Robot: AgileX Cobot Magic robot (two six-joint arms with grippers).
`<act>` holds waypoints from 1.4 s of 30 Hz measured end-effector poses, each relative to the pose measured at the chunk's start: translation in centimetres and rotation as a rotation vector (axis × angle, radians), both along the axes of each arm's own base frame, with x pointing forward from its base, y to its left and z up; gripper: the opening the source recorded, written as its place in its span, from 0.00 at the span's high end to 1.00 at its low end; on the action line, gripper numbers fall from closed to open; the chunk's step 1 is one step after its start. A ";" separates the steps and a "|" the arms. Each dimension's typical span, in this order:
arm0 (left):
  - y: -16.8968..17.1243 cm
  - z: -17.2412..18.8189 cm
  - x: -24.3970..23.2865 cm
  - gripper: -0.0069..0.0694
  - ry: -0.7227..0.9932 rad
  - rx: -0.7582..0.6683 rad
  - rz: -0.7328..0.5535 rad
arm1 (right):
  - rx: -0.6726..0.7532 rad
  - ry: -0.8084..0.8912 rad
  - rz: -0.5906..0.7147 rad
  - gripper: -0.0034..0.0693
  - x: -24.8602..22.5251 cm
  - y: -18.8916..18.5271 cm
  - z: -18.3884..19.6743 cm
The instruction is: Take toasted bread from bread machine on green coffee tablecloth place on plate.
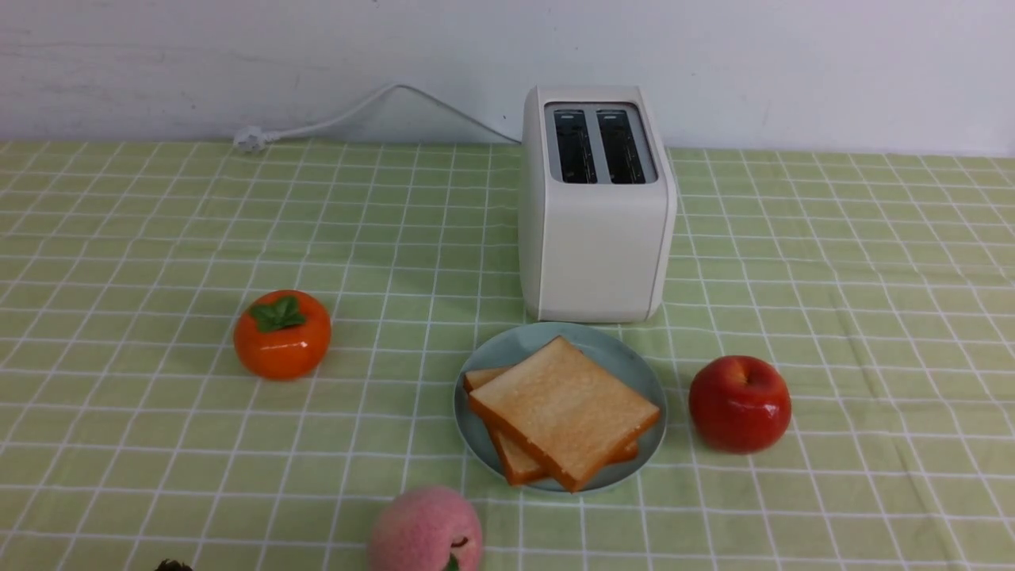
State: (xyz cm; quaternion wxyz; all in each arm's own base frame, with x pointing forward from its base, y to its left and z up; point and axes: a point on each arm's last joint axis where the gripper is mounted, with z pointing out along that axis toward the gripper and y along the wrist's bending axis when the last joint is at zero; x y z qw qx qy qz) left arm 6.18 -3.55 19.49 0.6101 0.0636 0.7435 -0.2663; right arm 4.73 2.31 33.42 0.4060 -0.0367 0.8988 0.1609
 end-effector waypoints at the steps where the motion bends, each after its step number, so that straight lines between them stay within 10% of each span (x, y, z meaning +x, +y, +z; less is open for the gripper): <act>1: 0.0 0.0 0.0 0.90 0.000 0.000 0.000 | -0.001 0.004 -0.001 0.94 0.0 0.0 -0.1; 10: 0.0 0.0 0.0 0.89 0.000 0.000 0.000 | -0.038 -0.010 -0.018 0.93 0.2 -0.3 -0.2; 21: 0.0 0.0 0.0 0.87 0.000 0.000 0.001 | -0.081 -0.492 -0.267 0.93 0.9 -2.1 -6.4; 29: 0.0 0.0 0.0 0.87 0.000 0.000 0.001 | -0.113 -0.416 -0.306 0.97 0.6 -2.4 -15.8; 42: 0.0 0.0 0.0 0.86 0.000 0.000 0.001 | -0.108 -0.397 -0.307 0.97 0.5 -2.4 -16.1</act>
